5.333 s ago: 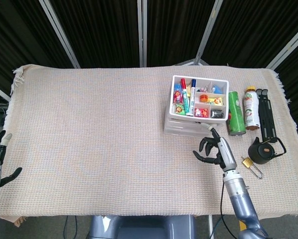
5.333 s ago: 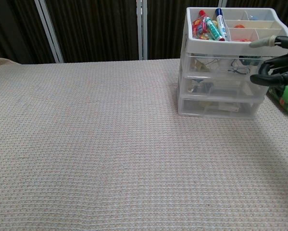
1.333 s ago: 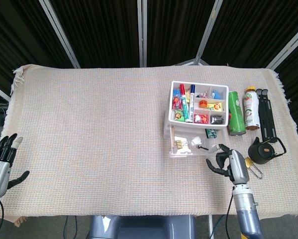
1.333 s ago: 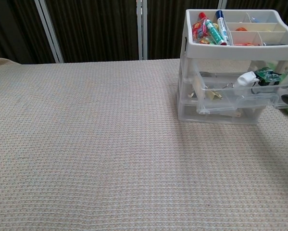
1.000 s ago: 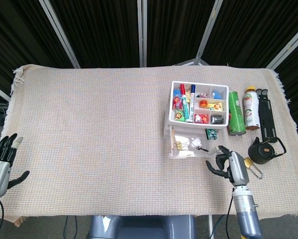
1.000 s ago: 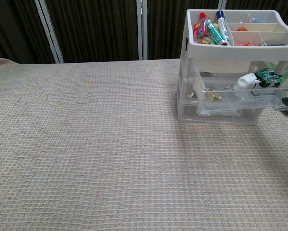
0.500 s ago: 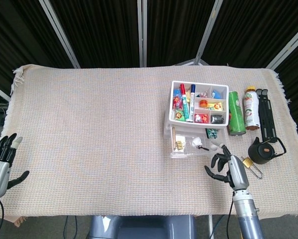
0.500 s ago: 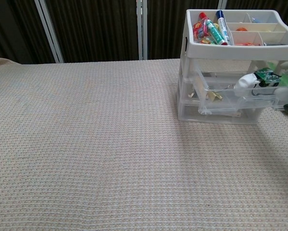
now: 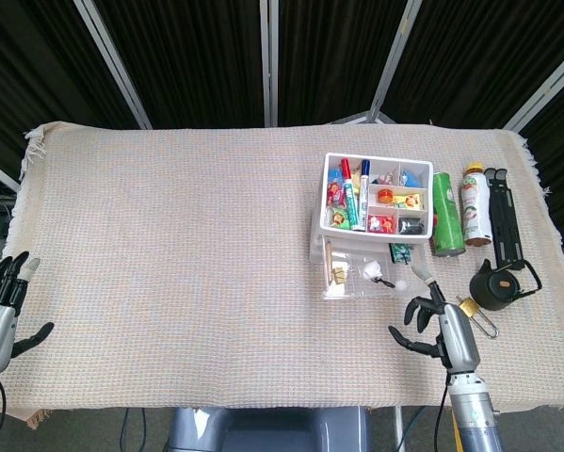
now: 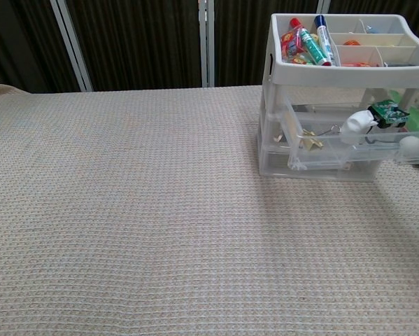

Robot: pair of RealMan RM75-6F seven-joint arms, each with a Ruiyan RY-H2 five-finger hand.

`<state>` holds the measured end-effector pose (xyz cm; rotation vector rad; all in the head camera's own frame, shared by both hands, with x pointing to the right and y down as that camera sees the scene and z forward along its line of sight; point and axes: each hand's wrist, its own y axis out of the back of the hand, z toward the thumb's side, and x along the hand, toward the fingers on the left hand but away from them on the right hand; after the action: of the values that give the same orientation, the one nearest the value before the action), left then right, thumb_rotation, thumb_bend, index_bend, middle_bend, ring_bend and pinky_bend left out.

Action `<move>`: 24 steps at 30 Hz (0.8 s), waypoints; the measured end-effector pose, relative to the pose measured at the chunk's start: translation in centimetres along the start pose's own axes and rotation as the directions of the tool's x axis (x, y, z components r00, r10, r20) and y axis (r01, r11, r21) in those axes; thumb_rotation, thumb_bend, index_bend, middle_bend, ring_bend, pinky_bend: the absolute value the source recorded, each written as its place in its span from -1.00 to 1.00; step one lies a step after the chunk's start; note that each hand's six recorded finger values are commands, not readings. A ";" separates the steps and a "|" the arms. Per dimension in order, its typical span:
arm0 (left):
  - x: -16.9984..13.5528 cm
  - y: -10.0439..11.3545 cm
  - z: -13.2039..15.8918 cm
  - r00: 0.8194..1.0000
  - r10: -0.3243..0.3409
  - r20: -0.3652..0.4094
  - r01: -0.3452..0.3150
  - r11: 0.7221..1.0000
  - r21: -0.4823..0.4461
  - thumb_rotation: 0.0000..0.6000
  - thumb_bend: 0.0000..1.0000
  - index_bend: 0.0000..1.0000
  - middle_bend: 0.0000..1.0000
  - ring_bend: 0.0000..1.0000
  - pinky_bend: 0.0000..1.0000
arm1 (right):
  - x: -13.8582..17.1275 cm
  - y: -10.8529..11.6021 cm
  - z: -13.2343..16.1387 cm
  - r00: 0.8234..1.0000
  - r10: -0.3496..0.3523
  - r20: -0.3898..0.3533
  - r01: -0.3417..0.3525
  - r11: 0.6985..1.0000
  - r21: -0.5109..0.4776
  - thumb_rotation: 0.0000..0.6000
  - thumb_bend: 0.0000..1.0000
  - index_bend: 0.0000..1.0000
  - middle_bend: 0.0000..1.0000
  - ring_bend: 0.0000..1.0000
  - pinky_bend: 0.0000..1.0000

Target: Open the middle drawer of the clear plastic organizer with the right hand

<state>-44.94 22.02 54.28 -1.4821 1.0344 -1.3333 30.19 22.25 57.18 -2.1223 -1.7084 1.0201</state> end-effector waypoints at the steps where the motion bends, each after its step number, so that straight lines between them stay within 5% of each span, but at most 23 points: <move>1: 0.0 0.0 0.0 1.000 0.001 0.000 -0.001 1.000 0.000 1.00 -0.66 -1.00 -1.00 -1.00 -1.00 | 0.0 0.3 0.3 1.000 -0.010 -0.013 0.010 1.000 0.008 1.00 -0.91 -0.58 0.37 0.51 0.35; 13: 0.0 0.1 -0.1 1.000 0.005 -0.003 -0.005 1.000 0.002 1.00 -0.66 -1.00 -1.00 -1.00 -1.00 | -3.1 3.0 3.8 0.996 -0.068 -0.058 0.081 0.962 0.261 1.00 -0.99 -0.33 0.94 0.98 0.54; 20: 0.0 0.2 -0.1 1.000 0.009 -0.006 -0.009 1.000 0.004 1.00 -0.66 -1.00 -1.00 -1.00 -1.00 | -6.1 2.1 5.4 0.995 -0.013 -0.102 0.065 0.848 0.526 1.00 -0.99 -0.23 0.95 0.99 0.54; 24: 0.1 0.2 -0.2 1.000 0.008 -0.007 -0.008 1.000 0.002 1.00 -0.66 -1.00 -1.00 -1.00 -1.00 | -7.8 1.0 5.2 0.997 0.039 -0.072 0.011 0.810 0.586 1.00 -0.99 -0.17 1.00 1.00 0.54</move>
<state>-45.13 21.88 54.13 -1.4711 1.0417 -1.3341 27.02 13.52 55.71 -1.7353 -1.1296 1.2471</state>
